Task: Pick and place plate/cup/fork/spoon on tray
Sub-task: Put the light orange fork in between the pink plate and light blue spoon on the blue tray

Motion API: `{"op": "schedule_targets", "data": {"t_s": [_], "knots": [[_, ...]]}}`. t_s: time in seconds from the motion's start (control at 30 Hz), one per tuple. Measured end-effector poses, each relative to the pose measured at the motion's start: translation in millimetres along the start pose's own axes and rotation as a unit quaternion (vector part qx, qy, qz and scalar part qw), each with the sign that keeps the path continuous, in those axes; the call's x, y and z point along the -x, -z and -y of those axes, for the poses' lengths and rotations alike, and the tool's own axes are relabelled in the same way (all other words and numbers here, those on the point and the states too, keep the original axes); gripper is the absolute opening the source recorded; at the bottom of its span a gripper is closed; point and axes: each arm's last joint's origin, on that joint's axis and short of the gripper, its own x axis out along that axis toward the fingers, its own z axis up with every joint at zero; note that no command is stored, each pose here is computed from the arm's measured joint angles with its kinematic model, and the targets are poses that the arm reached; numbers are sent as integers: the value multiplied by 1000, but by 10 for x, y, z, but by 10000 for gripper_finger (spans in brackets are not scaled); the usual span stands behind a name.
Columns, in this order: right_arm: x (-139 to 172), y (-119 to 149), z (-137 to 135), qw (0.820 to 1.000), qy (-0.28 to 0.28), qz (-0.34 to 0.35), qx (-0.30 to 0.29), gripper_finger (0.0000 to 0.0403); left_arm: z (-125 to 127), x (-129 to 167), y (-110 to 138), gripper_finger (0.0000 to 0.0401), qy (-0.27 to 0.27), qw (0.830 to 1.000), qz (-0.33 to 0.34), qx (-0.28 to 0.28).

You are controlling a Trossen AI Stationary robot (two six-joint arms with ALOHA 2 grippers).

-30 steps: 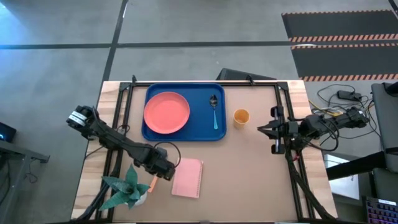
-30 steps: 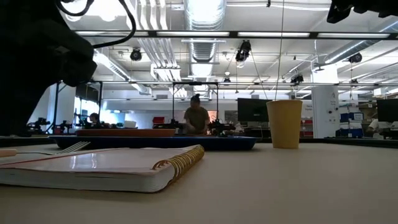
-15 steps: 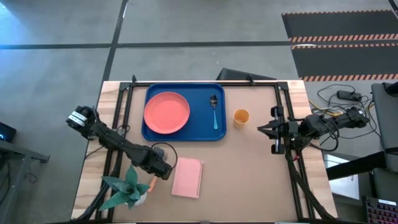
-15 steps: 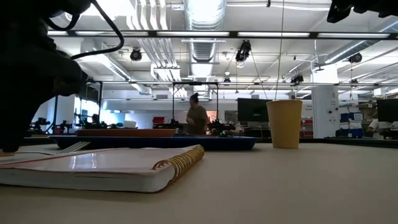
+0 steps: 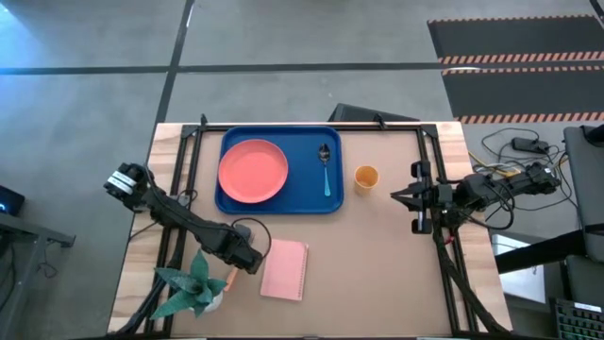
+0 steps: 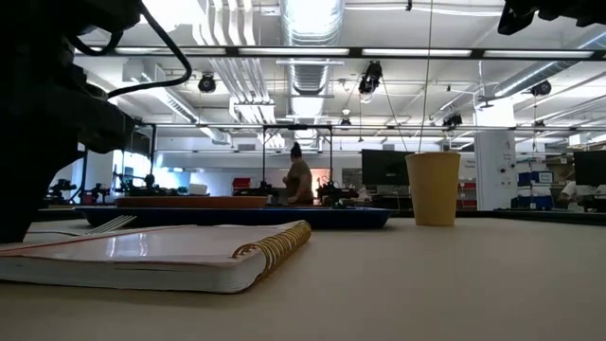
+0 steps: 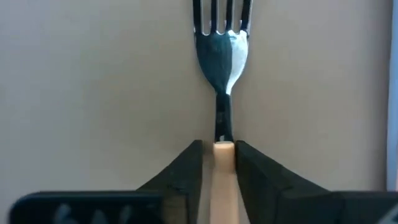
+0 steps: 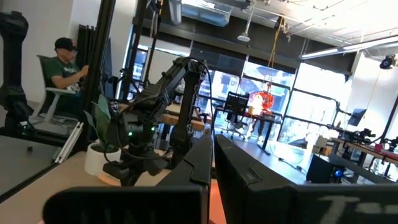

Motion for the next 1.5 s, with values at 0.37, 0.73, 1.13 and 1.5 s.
{"op": "schedule_targets", "data": {"t_s": [0.37, 0.73, 1.13, 1.5], "knots": [[0, -2, 1, 1000, 0, 1, -6, 8, 35, 99, -5, 16, 30, 999, 24, 1], [3, -11, 4, 1000, 2, 5, -9, 9, 216, 392, -48, 16, 51, 997, 56, -16], [1, -45, 11, 1000, -7, 3, -17, 8, 472, 889, -280, 16, 87, 987, 126, -38], [72, -116, 9, 997, -62, 52, -13, 8, 687, 1421, -612, 16, 142, 957, 235, -90]]}}
